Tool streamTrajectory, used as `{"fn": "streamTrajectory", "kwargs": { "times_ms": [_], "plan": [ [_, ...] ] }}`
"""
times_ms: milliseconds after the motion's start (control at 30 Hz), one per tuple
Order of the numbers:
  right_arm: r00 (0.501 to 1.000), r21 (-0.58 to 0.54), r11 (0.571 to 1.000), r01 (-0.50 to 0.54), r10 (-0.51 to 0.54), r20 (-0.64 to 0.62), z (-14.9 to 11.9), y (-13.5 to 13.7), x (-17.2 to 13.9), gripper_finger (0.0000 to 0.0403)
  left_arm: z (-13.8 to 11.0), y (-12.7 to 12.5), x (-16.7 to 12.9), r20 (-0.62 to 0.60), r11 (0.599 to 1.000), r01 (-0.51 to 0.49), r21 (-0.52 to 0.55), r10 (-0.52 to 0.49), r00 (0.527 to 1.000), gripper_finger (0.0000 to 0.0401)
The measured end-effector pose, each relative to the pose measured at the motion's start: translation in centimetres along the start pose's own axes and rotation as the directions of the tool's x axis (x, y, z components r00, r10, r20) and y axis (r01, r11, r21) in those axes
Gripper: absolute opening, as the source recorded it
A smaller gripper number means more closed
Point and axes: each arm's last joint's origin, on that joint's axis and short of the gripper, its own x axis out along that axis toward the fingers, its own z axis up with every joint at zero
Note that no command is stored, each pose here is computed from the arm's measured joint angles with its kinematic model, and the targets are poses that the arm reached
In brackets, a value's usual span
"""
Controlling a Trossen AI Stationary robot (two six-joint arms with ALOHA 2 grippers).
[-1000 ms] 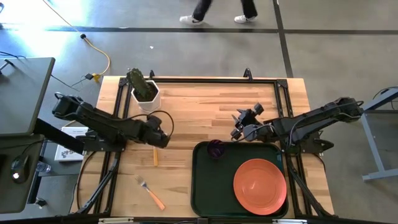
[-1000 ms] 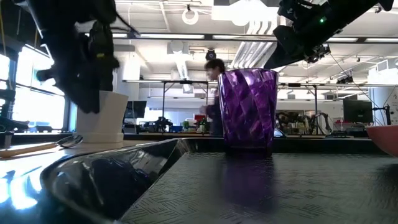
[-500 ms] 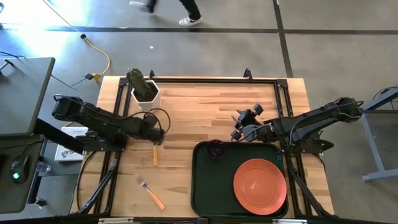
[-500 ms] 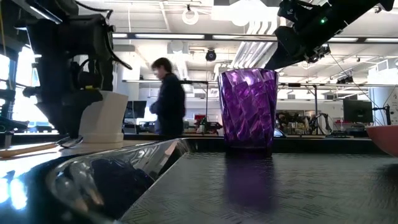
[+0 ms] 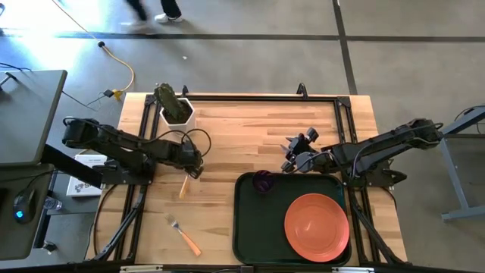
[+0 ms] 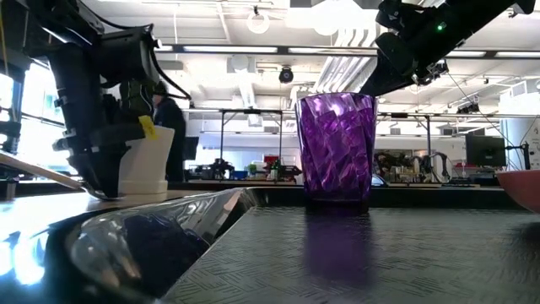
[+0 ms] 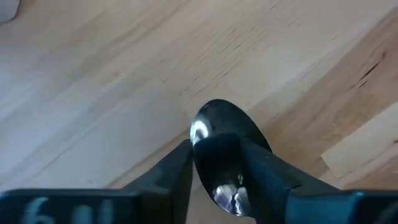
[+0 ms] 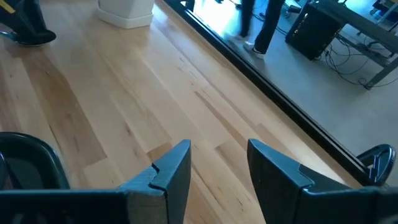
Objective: Pick and place plate/cup/fork/spoon on tray
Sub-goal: Put the yellow spoon on the black serving tray to left of the orange plate
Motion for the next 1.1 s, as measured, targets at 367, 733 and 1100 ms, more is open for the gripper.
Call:
{"fn": "streamTrajectory", "kwargs": {
  "times_ms": [367,733,1100],
  "plan": [
    [1.000,0.000,1.000,-0.025,0.025,-0.009,0.0,0.1,0.0,0.0149,0.1,-0.4,0.0,-0.033,0.997,0.069,-0.042,-0.070,0.997,0.0012],
    [0.928,0.043,0.927,-0.372,0.370,0.044,1.4,1.5,-0.3,0.0149,1.5,-2.1,-4.1,0.294,0.997,0.079,0.001,-0.076,0.953,0.0005],
    [0.714,0.046,0.724,-0.688,0.664,0.223,3.4,3.2,-1.3,0.0149,1.4,-6.4,-11.1,0.677,0.896,0.415,0.159,-0.405,0.614,0.0006]
  ]
}}
